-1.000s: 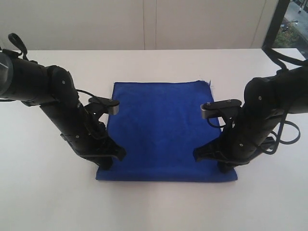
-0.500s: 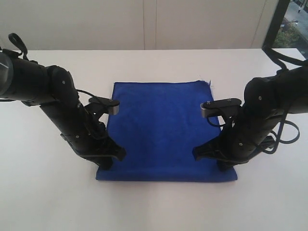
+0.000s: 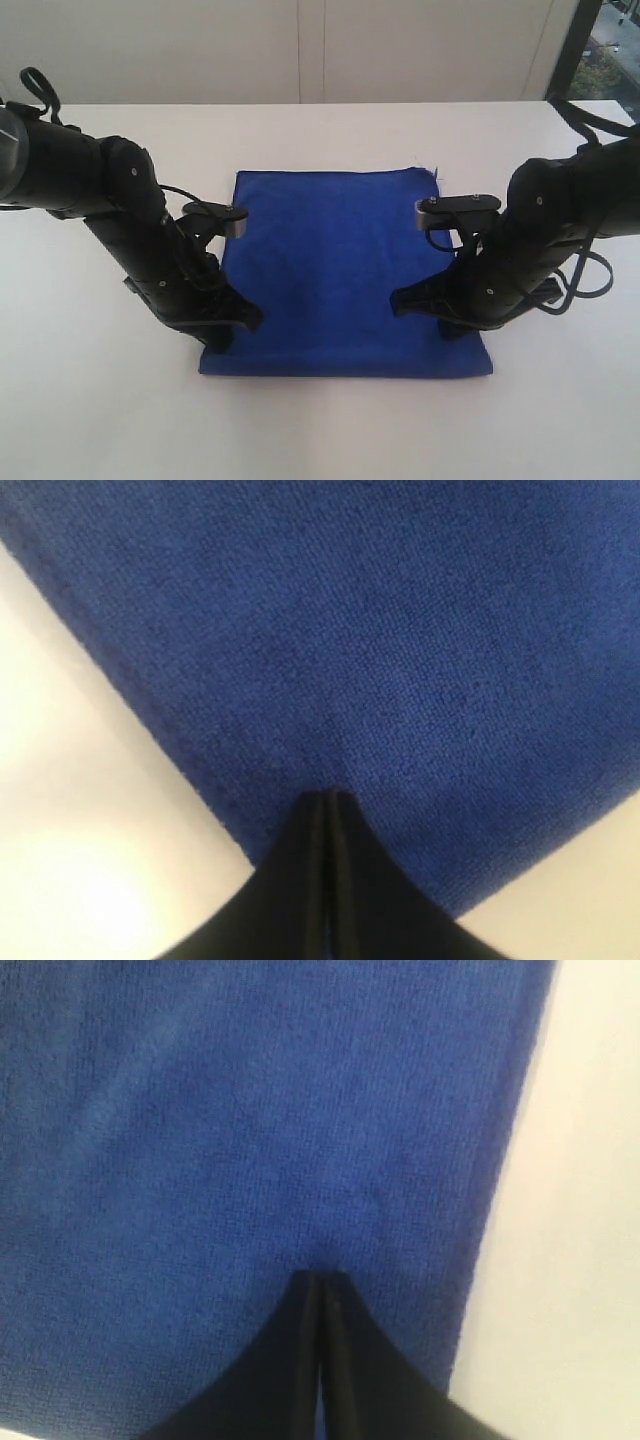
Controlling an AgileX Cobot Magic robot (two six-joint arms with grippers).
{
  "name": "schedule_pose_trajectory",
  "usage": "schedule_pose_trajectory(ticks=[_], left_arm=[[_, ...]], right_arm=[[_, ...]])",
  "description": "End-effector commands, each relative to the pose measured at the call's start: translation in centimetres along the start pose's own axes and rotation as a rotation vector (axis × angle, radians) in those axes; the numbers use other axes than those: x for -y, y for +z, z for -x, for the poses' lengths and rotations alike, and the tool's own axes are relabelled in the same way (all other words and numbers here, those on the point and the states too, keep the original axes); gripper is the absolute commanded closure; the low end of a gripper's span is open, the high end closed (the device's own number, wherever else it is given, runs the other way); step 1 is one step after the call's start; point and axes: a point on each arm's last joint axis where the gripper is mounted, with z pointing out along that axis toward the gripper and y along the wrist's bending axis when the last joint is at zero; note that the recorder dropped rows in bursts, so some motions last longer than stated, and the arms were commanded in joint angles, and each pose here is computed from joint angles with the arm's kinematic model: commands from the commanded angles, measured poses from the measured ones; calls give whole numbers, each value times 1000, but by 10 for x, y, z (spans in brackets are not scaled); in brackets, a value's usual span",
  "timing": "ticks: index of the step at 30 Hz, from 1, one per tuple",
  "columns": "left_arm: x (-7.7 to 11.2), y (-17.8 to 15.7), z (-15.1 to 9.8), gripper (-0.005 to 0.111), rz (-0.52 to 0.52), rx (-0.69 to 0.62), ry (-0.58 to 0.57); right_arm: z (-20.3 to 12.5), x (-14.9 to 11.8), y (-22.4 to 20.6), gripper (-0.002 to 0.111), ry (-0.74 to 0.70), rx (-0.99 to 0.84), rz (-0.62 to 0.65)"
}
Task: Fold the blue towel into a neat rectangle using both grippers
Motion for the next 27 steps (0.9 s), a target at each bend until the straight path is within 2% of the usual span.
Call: schedule_pose_trajectory(ticks=[1, 18, 27], left_arm=[[-11, 7, -10, 107, 79, -93, 14], [-12, 7, -13, 107, 91, -125, 1], [-13, 6, -16, 107, 104, -156, -37]], right_arm=[[-1, 0, -1, 108, 11, 5, 3], [-8, 4, -1, 108, -56, -78, -36], [-6, 3, -9, 108, -67, -45, -36]])
